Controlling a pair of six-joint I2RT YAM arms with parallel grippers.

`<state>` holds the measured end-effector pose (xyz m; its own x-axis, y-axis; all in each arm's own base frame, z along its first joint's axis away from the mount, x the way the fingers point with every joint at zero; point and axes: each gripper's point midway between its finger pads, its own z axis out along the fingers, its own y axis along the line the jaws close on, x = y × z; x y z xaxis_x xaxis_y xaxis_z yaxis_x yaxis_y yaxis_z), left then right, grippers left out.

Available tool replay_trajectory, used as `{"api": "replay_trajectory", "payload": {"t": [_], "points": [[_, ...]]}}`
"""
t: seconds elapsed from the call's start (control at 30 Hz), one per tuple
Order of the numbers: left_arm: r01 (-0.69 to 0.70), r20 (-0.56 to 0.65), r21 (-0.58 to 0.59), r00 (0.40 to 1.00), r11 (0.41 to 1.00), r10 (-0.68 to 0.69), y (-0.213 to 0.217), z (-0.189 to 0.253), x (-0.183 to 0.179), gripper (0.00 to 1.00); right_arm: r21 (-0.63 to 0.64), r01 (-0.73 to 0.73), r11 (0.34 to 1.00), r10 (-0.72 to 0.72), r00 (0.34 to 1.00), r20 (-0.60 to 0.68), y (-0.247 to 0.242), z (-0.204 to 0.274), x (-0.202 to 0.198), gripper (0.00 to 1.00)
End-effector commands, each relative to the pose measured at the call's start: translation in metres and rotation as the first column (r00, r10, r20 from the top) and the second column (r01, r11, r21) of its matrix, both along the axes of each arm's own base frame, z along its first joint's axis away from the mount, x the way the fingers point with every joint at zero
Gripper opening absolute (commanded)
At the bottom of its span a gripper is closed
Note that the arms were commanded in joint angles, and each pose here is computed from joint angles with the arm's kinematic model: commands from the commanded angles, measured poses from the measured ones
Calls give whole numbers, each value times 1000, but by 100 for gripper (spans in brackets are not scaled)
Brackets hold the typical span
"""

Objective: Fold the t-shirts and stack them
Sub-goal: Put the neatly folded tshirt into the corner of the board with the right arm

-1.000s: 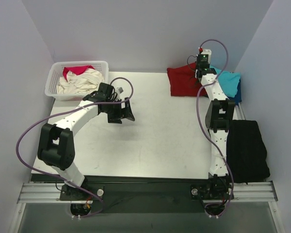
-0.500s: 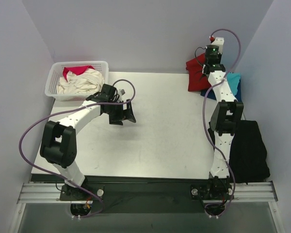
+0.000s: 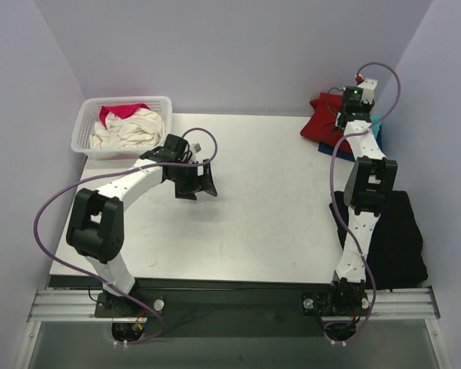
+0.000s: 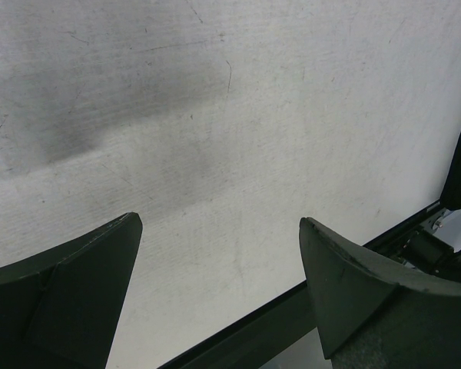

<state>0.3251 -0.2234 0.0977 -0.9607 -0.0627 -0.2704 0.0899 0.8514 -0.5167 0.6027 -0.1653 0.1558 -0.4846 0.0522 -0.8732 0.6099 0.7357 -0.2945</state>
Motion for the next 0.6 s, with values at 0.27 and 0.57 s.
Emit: {"api": "replay_trajectory", "payload": {"t": [0.27,0.57], "points": [[5,44,-17,999,1000,-4,-13,8,16,95,-48,264,963,-249,945,214,-71,84,-36,0],[9,34,-12,999,1000,-8,-18,5,16,95,-82,327,942,-306,931,199,-95,76,-37,0]]}}
